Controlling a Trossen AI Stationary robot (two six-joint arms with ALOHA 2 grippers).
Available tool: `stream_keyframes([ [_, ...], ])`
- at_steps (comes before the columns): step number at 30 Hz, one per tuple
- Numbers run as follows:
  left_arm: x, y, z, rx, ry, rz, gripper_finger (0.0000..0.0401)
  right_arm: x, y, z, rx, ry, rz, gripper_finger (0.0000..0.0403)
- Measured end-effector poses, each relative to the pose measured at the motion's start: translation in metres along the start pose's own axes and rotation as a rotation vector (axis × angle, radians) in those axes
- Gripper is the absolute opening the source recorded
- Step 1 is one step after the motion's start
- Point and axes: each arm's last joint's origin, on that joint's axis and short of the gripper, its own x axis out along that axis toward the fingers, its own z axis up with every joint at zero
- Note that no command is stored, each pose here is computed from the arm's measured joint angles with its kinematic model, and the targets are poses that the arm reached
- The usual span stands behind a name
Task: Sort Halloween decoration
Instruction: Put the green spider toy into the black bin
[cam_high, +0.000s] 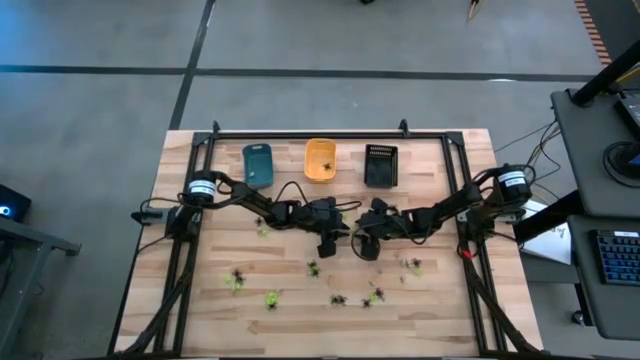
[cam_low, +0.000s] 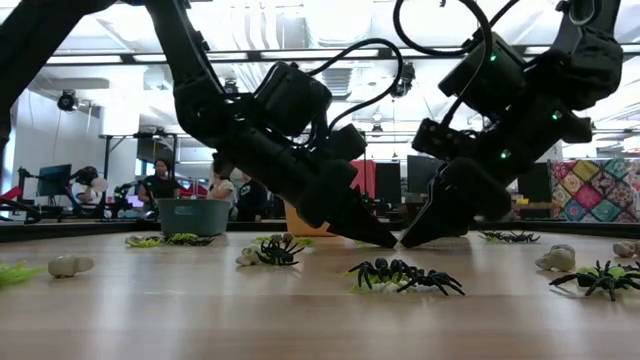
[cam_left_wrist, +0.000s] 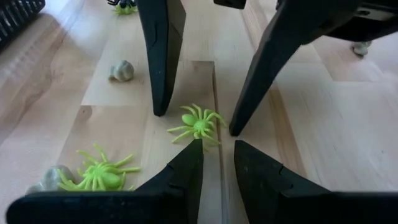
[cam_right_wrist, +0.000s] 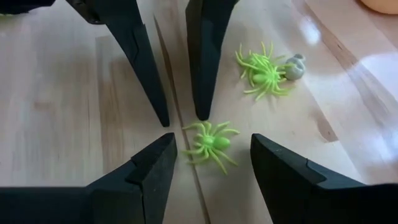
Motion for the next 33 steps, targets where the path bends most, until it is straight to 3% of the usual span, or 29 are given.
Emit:
stream_keyframes([
  [8, -0.001, -0.001, 0.001, -0.009, 0.003, -0.020, 0.0077, 0.006, 0.000, -0.005, -0.004, 0.017, -0.004, 0.0196],
  [21, -0.016, -0.005, 0.011, -0.014, 0.061, -0.039, 0.0078, 0.005, 0.000, -0.005, -0.009, 0.020, 0.001, 0.0089],
  [33, -0.044, -0.007, 0.035, 0.002, 0.057, -0.040, 0.0078, 0.000, 0.000, 0.002, -0.033, -0.033, 0.005, 0.0063],
])
